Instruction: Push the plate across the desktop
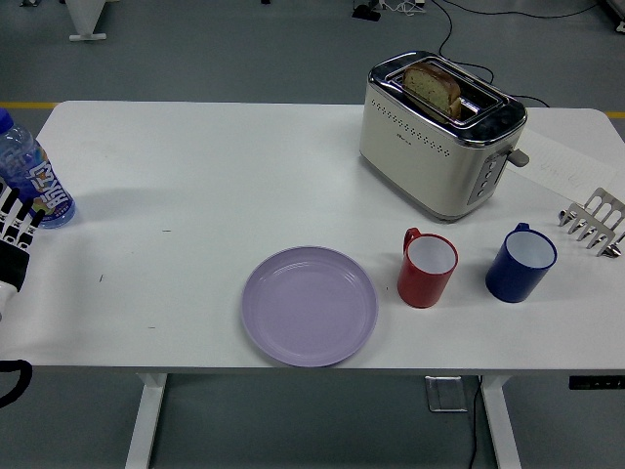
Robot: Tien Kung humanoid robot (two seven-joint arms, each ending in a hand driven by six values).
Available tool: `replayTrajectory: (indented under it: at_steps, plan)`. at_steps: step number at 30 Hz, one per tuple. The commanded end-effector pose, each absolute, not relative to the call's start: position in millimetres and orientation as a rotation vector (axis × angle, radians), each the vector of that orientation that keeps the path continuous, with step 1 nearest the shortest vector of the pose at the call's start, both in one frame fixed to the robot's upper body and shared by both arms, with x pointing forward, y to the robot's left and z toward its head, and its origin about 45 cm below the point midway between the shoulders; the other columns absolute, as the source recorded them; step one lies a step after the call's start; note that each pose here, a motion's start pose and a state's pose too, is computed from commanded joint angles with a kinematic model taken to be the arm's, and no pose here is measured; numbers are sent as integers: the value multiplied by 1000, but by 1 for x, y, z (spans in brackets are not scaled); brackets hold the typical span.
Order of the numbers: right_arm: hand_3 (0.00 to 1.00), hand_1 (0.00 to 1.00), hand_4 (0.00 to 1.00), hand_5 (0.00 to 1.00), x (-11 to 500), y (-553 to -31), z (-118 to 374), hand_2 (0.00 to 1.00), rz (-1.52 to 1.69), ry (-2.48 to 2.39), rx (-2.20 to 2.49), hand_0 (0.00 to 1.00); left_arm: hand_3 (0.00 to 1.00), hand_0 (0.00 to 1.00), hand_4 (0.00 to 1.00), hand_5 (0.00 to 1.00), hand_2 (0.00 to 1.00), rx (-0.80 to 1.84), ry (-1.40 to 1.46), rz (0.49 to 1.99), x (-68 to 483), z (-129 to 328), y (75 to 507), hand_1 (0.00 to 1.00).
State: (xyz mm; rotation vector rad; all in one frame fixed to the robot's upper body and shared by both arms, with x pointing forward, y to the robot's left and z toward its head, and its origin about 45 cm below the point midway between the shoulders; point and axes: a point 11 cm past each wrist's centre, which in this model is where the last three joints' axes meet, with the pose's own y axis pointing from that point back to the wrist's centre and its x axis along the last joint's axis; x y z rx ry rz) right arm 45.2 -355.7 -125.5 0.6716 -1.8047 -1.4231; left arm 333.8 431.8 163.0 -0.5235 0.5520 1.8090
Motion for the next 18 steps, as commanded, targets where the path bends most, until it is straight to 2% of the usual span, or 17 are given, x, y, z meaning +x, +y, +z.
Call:
replayTrajectory:
  at_steps: [18]
  plan:
    - [591, 523, 370, 526, 40, -355, -126, 605, -1426, -1795, 661, 591, 859, 846, 550, 998, 883, -495, 549, 1796, 334, 161, 428, 879]
